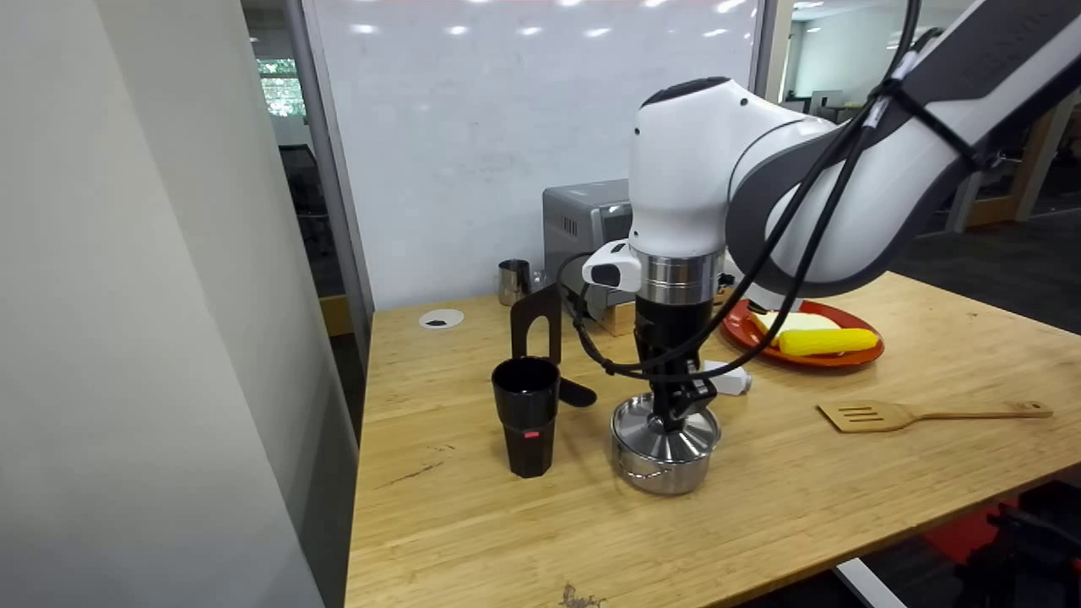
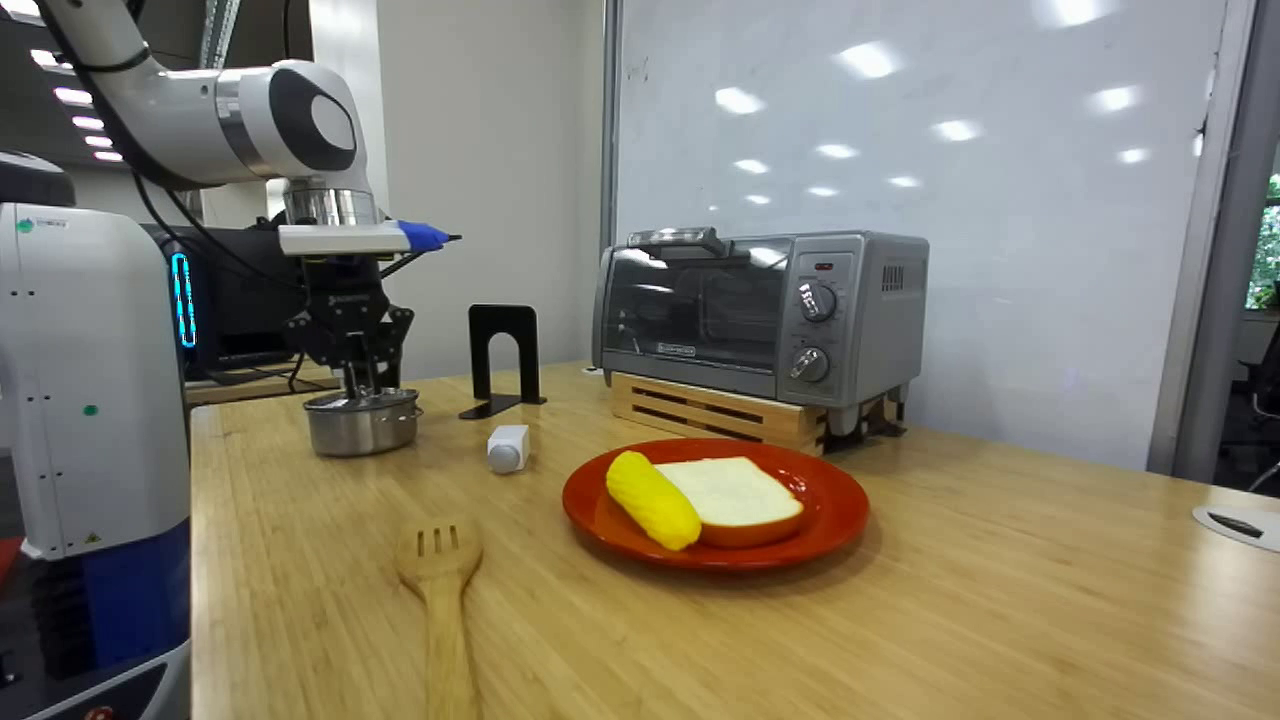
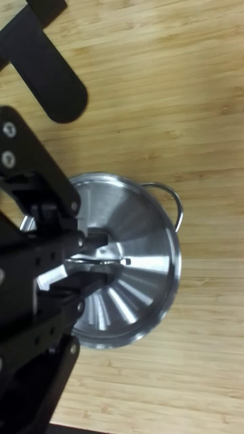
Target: Pick the lid and cover the pot
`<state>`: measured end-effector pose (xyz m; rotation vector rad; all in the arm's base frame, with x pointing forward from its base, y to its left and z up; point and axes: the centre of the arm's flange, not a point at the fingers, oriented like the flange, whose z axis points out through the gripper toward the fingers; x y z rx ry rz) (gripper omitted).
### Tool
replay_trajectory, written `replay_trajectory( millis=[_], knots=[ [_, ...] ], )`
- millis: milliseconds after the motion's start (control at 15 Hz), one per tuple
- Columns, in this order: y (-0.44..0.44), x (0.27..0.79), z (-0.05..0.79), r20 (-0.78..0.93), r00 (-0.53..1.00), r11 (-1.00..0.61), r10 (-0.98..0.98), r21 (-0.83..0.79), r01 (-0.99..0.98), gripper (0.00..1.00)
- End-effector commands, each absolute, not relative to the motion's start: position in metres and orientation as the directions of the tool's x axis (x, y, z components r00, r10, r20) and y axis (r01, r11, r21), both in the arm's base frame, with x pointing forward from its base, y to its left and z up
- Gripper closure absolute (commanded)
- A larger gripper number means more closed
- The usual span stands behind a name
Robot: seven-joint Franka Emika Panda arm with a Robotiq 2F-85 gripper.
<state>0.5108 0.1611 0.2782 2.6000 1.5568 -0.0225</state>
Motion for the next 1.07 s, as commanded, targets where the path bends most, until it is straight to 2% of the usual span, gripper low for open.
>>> replay_trajectory(
  millis=[0, 400, 667, 1000],
  knots=[
    [0.157, 0.505, 0.277, -0.047, 0.448, -0.443, 0.893, 0.087, 0.892, 0.43],
    [0.160, 0.503, 0.290, -0.049, 0.463, -0.458, 0.885, 0.081, 0.885, 0.02],
    [0.156, 0.498, 0.332, -0.072, 0.547, -0.544, 0.834, 0.065, 0.837, 0.00],
    [0.130, 0.485, 0.417, -0.032, 0.740, -0.733, 0.671, 0.117, 0.670, 0.00]
  ],
)
